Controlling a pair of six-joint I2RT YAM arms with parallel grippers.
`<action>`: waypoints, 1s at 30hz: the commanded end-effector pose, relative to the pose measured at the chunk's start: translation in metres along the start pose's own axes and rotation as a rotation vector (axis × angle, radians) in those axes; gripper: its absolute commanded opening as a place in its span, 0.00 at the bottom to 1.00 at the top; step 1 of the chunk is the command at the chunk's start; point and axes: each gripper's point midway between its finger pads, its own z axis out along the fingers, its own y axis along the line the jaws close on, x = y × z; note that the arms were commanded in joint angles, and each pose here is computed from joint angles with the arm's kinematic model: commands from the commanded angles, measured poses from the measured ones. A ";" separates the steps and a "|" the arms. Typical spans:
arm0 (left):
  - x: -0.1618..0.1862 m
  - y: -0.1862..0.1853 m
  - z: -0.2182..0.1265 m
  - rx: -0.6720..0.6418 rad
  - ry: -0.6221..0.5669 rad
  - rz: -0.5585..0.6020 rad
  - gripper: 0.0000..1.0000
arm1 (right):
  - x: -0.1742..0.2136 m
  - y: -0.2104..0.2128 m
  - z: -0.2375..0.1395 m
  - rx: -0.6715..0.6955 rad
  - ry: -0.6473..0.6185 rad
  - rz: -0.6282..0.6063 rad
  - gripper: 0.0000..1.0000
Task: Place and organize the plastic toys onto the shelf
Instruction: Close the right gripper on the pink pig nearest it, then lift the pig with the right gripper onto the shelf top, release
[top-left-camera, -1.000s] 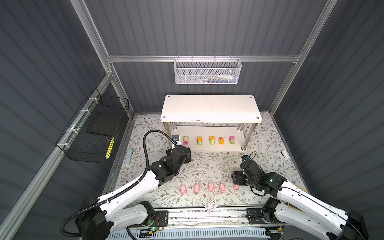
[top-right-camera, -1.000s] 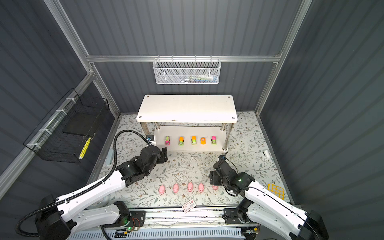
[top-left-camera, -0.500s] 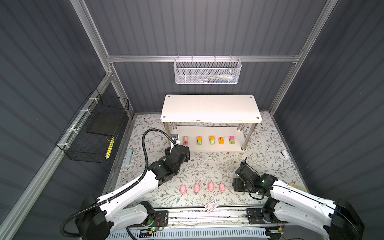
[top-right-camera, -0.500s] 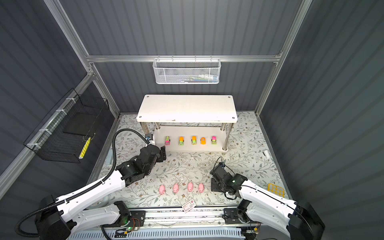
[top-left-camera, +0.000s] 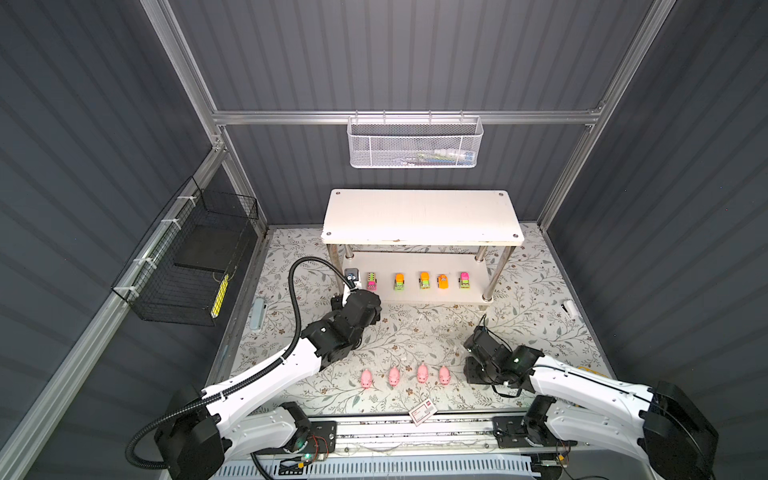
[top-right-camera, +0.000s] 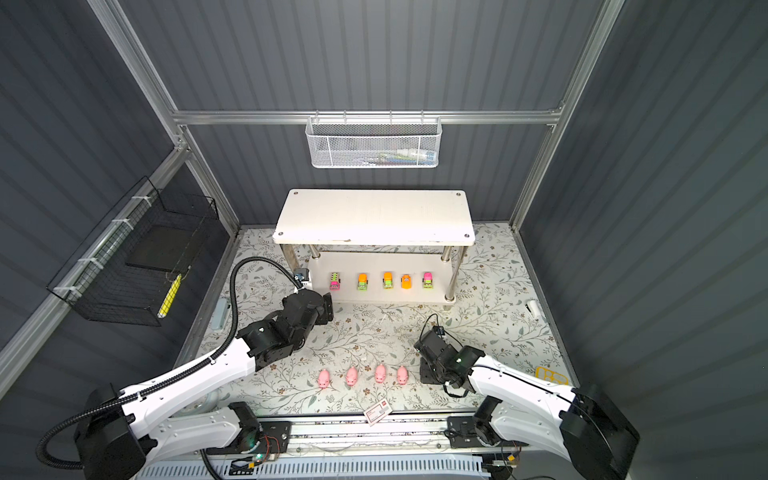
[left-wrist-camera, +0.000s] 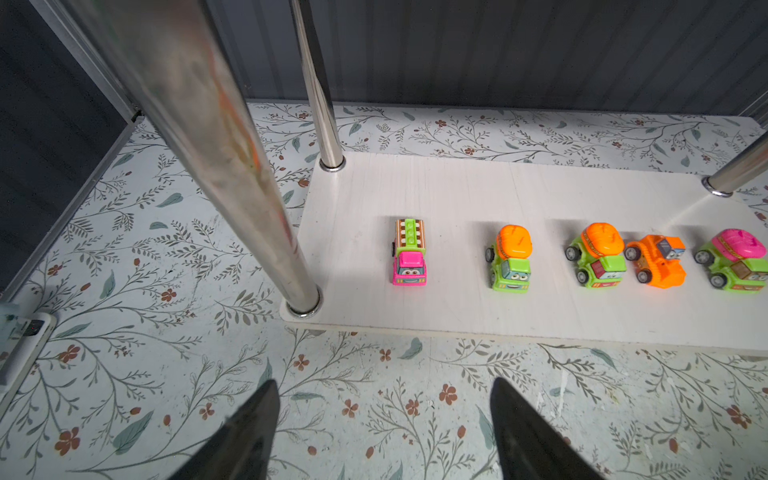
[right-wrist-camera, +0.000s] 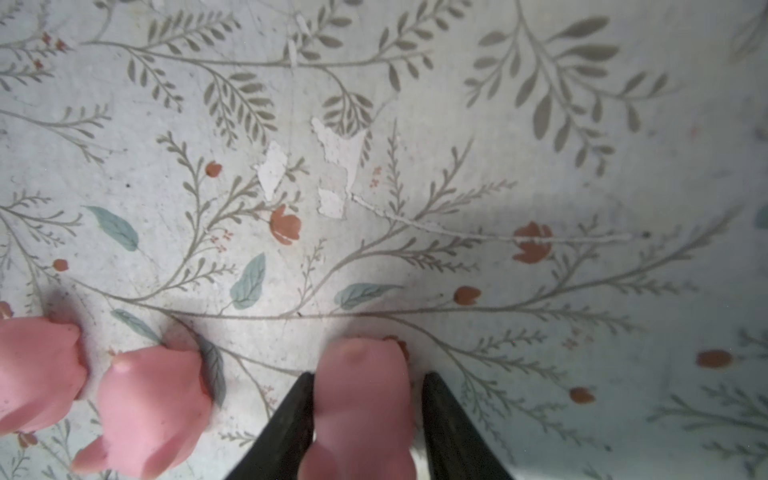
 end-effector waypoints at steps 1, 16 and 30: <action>-0.009 0.000 -0.001 -0.015 -0.023 0.012 0.79 | -0.001 -0.001 -0.001 0.023 0.001 -0.011 0.36; -0.010 0.000 -0.001 -0.009 -0.026 0.005 0.79 | -0.047 -0.006 -0.105 0.089 -0.149 -0.041 0.26; -0.002 -0.001 0.001 0.001 -0.009 -0.005 0.83 | -0.184 0.048 -0.295 0.072 -0.561 -0.213 0.31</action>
